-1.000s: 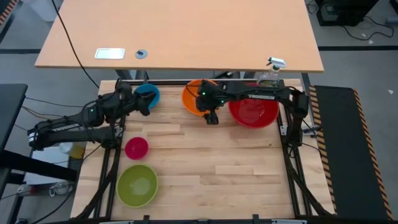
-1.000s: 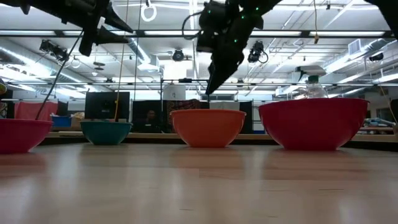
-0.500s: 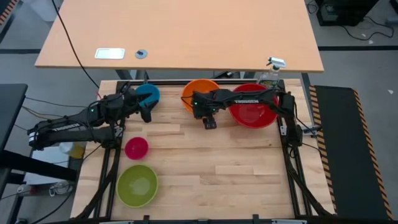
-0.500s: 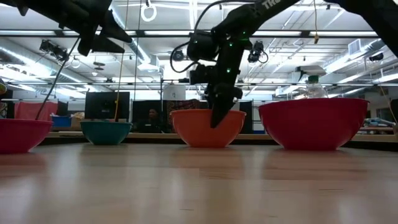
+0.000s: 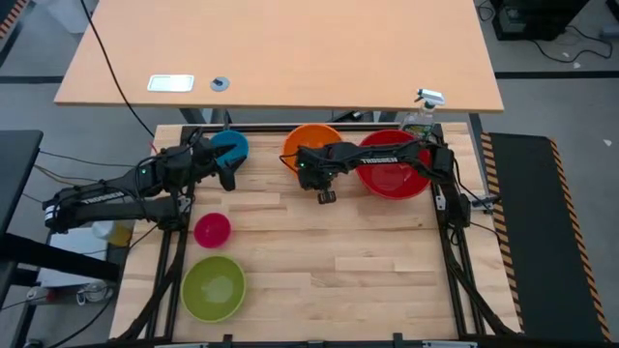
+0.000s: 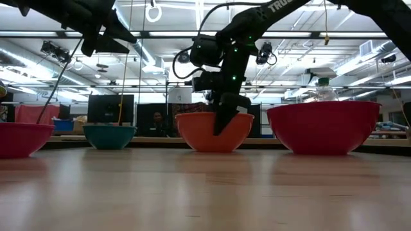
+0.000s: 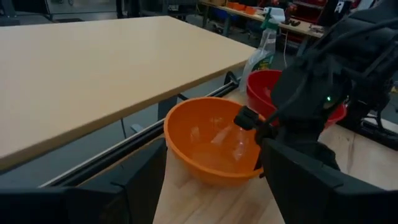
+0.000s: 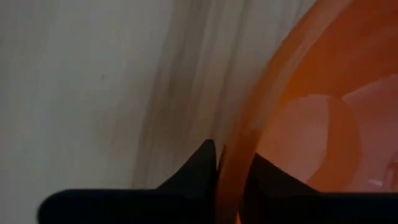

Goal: Nest bowls inside each other
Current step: Stack the orange bowl on the red bowl, then stack the green bowl on the orange bowl

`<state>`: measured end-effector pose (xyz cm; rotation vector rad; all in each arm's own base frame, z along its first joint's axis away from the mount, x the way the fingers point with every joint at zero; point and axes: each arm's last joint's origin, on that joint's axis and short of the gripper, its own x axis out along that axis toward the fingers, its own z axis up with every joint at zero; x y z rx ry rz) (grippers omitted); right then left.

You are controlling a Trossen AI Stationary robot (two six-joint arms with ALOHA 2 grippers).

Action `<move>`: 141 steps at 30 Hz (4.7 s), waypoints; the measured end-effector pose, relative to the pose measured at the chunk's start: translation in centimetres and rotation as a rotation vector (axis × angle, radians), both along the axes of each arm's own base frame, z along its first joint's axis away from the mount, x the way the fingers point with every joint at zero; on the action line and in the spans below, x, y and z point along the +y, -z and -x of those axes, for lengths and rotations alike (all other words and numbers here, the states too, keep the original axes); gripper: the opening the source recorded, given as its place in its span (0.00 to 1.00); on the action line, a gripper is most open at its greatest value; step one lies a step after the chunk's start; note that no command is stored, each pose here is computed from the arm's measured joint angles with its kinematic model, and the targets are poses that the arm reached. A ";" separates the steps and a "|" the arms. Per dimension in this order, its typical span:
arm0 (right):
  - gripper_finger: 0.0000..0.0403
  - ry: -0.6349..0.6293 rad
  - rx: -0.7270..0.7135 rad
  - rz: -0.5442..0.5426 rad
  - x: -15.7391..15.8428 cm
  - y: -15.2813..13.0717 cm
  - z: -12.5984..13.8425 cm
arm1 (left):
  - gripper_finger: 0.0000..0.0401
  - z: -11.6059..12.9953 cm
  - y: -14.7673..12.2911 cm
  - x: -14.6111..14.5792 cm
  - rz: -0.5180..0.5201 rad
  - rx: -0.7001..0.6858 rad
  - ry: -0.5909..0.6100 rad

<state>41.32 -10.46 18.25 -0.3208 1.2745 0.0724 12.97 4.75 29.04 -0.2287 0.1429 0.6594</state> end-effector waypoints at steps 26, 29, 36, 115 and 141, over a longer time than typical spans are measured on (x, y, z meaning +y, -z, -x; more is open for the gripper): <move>0.09 0.495 0.020 0.177 3.6 -14.8 12.2 | 0.66 -0.1 -0.4 0.1 -0.012 -0.047 -0.013; 0.09 0.605 0.044 0.136 3.3 -14.2 14.4 | 0.66 -0.1 -0.4 0.1 0.000 -0.056 -0.014; 0.09 0.659 0.029 0.022 4.2 -11.2 18.3 | 0.66 -0.2 -0.4 -0.2 0.073 -0.095 0.076; 0.43 0.584 -0.495 -0.201 4.6 -20.3 15.9 | 0.66 -5.0 2.2 -12.5 0.394 1.036 1.052; 0.43 0.448 -0.394 -0.188 6.6 -19.5 15.9 | 0.04 -10.6 10.1 -15.5 0.612 1.257 0.721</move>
